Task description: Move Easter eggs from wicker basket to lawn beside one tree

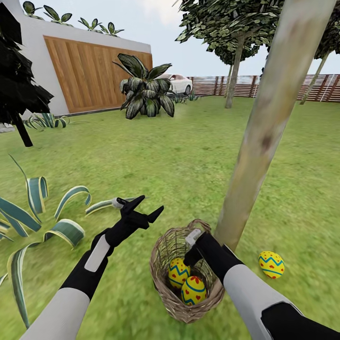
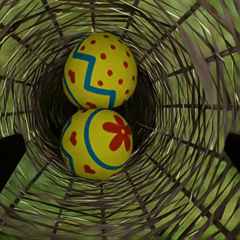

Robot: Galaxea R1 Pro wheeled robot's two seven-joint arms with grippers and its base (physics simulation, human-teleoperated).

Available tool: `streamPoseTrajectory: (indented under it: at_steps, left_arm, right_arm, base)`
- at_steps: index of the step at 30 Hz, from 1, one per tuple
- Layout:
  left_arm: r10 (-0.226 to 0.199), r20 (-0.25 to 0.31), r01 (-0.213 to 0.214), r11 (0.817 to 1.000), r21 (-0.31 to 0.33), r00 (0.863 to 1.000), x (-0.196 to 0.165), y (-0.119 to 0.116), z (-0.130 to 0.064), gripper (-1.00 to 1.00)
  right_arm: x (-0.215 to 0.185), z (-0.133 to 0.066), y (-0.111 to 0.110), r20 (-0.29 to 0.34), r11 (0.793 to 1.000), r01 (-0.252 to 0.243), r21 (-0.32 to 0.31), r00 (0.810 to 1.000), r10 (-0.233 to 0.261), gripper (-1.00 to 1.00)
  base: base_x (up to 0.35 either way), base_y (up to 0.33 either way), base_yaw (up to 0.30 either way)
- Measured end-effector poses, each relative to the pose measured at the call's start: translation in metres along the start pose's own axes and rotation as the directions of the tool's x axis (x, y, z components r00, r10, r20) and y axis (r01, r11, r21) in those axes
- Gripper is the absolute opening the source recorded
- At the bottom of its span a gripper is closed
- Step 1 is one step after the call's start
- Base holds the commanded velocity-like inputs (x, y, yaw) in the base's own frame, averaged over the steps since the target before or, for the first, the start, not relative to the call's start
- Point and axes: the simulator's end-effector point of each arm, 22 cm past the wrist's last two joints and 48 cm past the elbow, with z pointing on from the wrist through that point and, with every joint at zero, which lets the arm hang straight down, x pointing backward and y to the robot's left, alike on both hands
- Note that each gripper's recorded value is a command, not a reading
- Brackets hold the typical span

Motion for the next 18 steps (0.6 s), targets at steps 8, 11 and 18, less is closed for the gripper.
streamPoseTrajectory:
  at_steps: [8,11,18]
  left_arm:
    - [0.001,0.0,-0.001,1.0,-0.002,1.0,0.001,0.003,-0.003,1.0]
    - [0.001,0.0,-0.001,1.0,-0.001,1.0,0.004,0.008,-0.008,1.0]
    - [0.001,-0.001,-0.001,1.0,-0.002,1.0,0.01,0.019,-0.019,1.0]
  right_arm:
    - [0.009,0.008,0.006,-0.021,1.0,0.01,-0.006,1.0,-0.01,1.0]
    - [0.019,0.016,0.011,-0.036,1.0,0.009,-0.012,0.999,-0.009,1.0]
    - [0.026,0.029,0.013,-0.037,1.0,0.006,-0.01,0.999,-0.006,1.0]
  base:
    - [0.0,0.0,0.0]
    - [0.0,0.0,0.0]
    - [0.0,0.0,0.0]
